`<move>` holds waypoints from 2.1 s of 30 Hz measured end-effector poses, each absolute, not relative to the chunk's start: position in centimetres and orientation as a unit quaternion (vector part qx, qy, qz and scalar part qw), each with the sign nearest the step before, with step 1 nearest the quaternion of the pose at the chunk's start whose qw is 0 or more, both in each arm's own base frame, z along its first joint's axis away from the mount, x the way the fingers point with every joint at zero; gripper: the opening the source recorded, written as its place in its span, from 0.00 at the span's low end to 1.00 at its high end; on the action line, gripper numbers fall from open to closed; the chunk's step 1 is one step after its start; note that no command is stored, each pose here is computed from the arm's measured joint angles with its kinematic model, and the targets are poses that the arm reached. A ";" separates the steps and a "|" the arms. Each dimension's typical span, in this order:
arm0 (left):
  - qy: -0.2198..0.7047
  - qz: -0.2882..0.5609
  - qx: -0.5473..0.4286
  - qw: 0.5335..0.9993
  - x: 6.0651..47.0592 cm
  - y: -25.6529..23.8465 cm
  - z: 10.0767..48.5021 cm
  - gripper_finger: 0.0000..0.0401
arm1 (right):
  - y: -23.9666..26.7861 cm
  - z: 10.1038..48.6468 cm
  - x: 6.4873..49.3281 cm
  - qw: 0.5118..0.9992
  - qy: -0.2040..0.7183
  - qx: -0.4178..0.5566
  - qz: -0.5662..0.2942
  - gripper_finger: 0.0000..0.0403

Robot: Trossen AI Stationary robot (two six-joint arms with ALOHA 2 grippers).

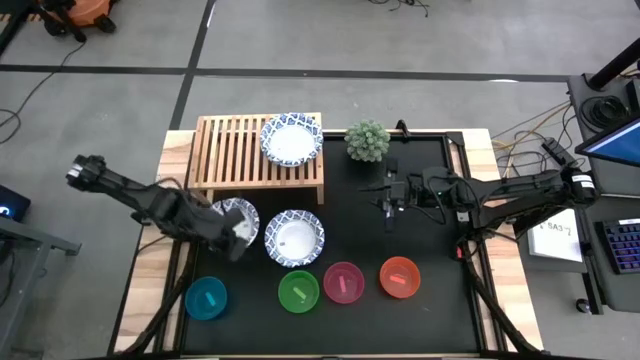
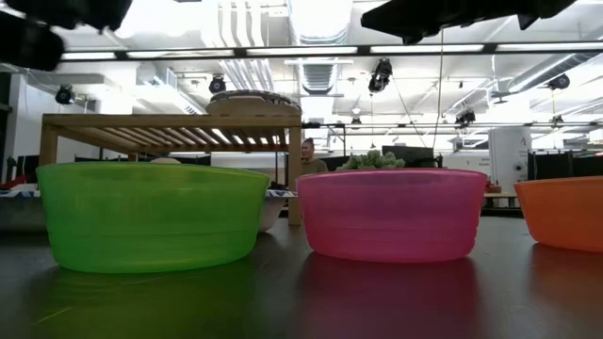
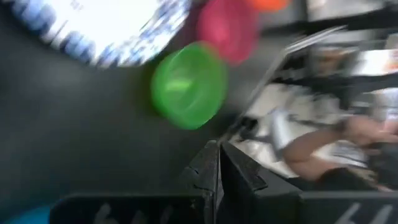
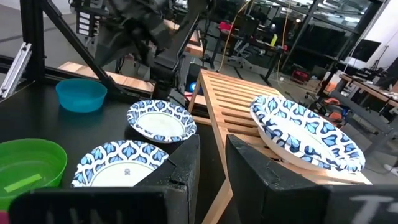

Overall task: Place and stack bowls onto a shelf
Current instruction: Put the blue bowl on the shelf

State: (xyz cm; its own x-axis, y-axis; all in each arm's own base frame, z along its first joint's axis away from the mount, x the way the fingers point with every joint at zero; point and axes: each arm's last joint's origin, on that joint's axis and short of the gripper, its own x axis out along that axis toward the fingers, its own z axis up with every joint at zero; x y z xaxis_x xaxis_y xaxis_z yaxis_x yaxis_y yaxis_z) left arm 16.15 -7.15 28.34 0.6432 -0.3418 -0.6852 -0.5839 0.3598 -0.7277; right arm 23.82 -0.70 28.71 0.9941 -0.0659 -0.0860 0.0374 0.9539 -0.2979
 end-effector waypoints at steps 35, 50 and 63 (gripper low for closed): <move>0.657 0.326 -0.457 0.503 18.0 -17.7 17.5 0.28 | -0.7 28.5 23.8 0.986 0.058 -0.157 -0.025 0.17; 0.665 0.300 -0.455 0.511 18.3 -18.1 18.3 0.00 | -0.7 28.5 23.8 0.985 0.059 -0.157 -0.025 0.17; 0.669 0.015 -0.321 0.670 21.7 -19.6 29.8 0.00 | -0.7 28.5 23.8 0.985 0.059 -0.162 -0.025 0.17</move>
State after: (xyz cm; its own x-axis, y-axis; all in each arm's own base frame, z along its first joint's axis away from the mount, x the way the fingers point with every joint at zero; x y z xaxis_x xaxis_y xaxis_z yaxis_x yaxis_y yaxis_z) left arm 21.68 -19.56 29.81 0.1046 -0.4098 -0.9062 -0.4490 0.7936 -0.4107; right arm 23.82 -0.71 28.48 0.9917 -0.0688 -0.1084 0.0306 0.9464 -0.3215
